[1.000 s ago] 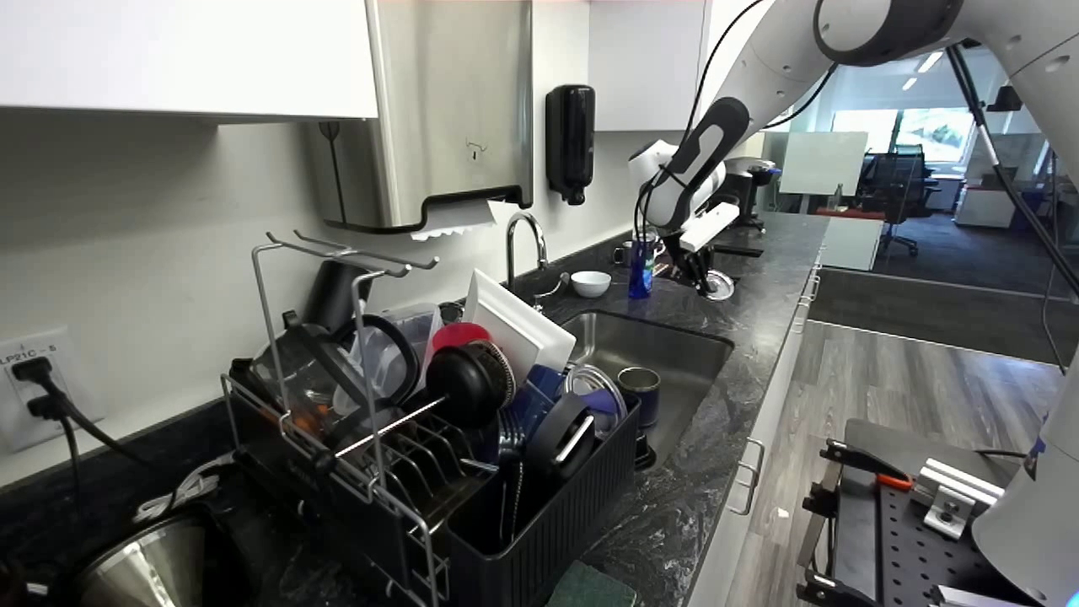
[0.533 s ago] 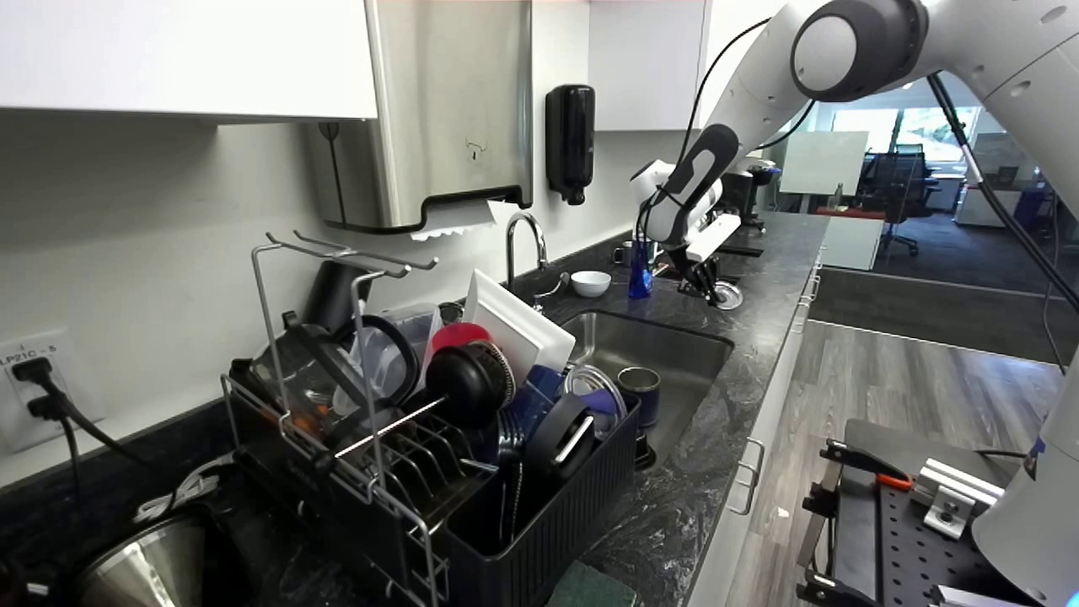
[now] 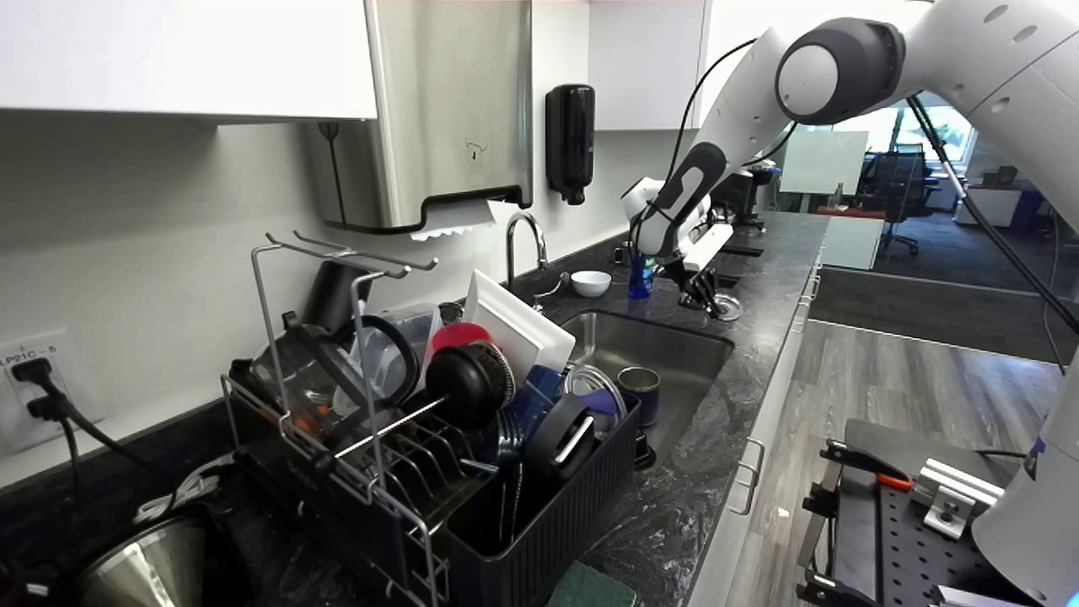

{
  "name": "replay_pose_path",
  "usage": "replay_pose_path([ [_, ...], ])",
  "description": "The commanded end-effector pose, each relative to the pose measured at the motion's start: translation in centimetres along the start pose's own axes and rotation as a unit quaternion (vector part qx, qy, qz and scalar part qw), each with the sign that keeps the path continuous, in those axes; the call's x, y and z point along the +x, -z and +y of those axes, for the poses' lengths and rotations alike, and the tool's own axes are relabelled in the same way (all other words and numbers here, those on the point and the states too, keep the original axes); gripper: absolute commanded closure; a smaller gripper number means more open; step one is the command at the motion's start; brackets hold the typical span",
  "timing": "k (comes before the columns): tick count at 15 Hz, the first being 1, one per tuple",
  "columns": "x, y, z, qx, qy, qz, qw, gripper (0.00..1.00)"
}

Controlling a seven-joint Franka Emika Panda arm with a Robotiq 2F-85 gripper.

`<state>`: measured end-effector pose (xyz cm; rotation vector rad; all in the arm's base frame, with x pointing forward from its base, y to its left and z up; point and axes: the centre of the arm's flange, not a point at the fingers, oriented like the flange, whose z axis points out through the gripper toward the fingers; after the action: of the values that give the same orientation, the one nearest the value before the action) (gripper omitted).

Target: Remove the lid from the flusk.

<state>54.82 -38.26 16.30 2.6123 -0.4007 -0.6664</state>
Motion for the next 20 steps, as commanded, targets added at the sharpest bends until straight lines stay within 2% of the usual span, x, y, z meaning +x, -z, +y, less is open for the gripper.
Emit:
replay_pose_path([
  [1, 1.0, -0.2, -0.2, 0.009, 0.023, -0.022, 0.9994, 0.98],
  [20, 1.3, -2.7, -2.3, 0.012, 0.062, -0.06, 0.9962, 0.98],
])
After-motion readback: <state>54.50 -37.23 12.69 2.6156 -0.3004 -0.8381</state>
